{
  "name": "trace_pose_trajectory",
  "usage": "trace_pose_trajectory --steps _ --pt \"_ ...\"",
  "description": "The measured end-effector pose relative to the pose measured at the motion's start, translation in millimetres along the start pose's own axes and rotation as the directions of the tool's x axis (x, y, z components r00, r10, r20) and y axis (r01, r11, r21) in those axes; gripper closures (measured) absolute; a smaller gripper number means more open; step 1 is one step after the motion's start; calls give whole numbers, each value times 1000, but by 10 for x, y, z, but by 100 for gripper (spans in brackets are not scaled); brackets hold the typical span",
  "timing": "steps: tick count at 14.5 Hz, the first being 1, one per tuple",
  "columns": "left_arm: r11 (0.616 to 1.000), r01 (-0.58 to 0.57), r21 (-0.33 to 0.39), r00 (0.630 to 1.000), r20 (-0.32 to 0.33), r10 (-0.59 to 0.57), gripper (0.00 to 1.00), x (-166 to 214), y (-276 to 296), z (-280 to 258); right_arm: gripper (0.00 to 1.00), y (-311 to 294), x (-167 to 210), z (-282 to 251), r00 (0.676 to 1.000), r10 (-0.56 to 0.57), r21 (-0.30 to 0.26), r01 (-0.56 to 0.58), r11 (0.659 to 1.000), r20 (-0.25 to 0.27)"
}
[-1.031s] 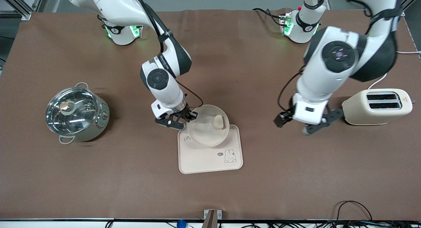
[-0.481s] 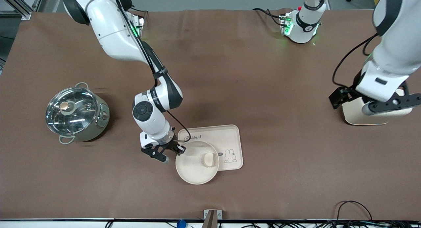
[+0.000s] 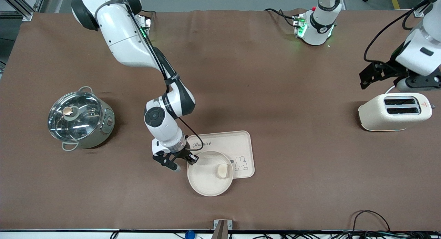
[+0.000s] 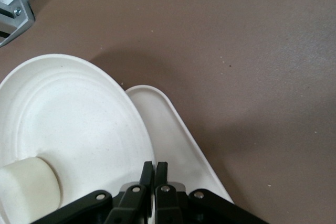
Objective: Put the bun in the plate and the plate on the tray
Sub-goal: 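Move the plate onto the tray with the right gripper while the left gripper withdraws, then lower the plate onto the tray and open the right gripper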
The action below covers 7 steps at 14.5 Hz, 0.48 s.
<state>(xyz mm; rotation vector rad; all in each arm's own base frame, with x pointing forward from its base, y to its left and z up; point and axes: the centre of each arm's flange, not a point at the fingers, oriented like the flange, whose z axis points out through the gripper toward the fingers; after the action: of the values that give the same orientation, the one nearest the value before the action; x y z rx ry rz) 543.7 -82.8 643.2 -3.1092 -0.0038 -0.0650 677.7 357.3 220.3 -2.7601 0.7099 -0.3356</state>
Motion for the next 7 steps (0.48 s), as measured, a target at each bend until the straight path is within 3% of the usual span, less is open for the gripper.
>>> trace_pose_trajectory --steps 7 --pt "1000 -21 0 1000 21 21 0 -296 45 -6 96 -153 -683 202 996 -63 -30 65 997 57"
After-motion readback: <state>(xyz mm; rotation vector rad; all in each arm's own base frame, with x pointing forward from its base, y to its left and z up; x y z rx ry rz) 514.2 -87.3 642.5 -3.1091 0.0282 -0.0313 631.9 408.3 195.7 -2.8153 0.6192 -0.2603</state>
